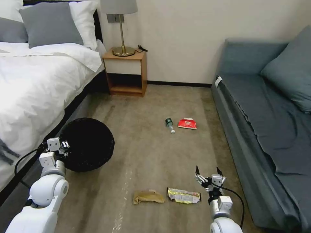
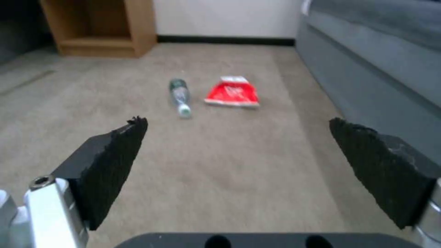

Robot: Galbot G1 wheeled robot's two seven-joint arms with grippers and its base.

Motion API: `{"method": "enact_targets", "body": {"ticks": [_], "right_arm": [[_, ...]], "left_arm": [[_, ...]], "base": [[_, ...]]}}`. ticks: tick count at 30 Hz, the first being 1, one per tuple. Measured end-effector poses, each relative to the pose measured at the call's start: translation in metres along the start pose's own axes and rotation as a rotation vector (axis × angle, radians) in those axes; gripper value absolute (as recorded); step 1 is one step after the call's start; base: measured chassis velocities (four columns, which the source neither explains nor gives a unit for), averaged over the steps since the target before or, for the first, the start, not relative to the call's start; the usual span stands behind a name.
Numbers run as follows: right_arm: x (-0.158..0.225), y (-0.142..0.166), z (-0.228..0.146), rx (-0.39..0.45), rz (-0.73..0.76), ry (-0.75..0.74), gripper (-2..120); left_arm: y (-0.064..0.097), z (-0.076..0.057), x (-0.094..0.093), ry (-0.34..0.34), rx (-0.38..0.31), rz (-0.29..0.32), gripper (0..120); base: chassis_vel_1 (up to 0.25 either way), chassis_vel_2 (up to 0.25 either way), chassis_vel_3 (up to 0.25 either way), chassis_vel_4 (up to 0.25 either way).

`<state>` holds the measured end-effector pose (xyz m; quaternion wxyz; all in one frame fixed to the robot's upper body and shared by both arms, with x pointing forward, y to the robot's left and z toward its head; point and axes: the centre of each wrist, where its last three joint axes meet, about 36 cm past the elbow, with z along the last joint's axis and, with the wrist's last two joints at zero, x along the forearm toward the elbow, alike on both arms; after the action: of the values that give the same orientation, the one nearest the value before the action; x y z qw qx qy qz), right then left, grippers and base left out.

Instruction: Pick up the trash bin, then pick up the garbage on the floor and place it into the trash bin.

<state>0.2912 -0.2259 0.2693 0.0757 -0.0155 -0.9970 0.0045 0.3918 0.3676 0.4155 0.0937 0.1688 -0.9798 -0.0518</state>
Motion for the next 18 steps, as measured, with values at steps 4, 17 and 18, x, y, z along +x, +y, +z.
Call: {"method": "enact_targets", "body": {"ticks": [4,17,18], "right_arm": [[-0.001,-0.005,0.004,0.048,-0.051,-0.032,100],[-0.030,-0.024,-0.009,0.169,-0.227,0.029,100],[-0.032,-0.024,-0.009,0.177,-0.250,0.035,100]], "left_arm": [[0.001,0.002,0.000,0.000,0.000,0.002,4],[0.004,0.002,-0.003,-0.011,-0.006,0.026,4],[0.004,0.003,-0.003,-0.008,-0.007,0.026,4]], "base": [[-0.102,0.096,0.104,-0.099],[-0.009,0.004,0.004,-0.011],[0.000,0.000,0.000,0.000]]}}
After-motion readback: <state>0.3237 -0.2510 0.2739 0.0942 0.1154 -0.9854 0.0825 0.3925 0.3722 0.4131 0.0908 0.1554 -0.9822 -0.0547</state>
